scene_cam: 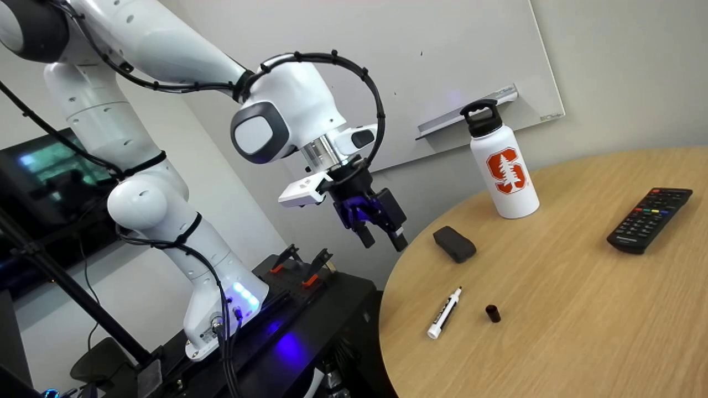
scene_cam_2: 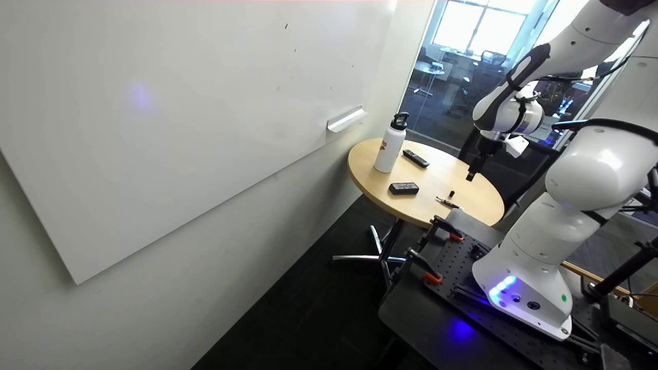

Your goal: Use the marker to scribble on the white board

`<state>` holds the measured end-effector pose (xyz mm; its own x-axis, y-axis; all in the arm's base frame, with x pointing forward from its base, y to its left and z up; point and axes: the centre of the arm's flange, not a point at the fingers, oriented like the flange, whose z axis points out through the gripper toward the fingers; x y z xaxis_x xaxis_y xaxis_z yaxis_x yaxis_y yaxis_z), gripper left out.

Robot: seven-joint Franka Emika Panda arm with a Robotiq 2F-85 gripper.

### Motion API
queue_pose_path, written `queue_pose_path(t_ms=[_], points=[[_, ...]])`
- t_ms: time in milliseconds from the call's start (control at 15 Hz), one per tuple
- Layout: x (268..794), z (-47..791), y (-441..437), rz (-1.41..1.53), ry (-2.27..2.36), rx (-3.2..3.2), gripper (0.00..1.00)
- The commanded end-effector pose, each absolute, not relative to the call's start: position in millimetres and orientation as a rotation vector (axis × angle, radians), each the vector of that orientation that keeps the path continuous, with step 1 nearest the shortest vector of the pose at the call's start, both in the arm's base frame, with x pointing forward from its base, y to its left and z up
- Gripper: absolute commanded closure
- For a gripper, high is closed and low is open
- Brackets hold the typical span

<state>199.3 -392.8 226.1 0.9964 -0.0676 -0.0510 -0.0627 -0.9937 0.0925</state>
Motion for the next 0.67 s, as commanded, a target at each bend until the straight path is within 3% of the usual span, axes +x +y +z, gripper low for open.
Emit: queue_pose_path(t_ms=[0,600], points=[[198,206,-401,0.008,-0.114,3.009,0.00],[196,145,-422,0.039,-0.124,3.003,0.00]])
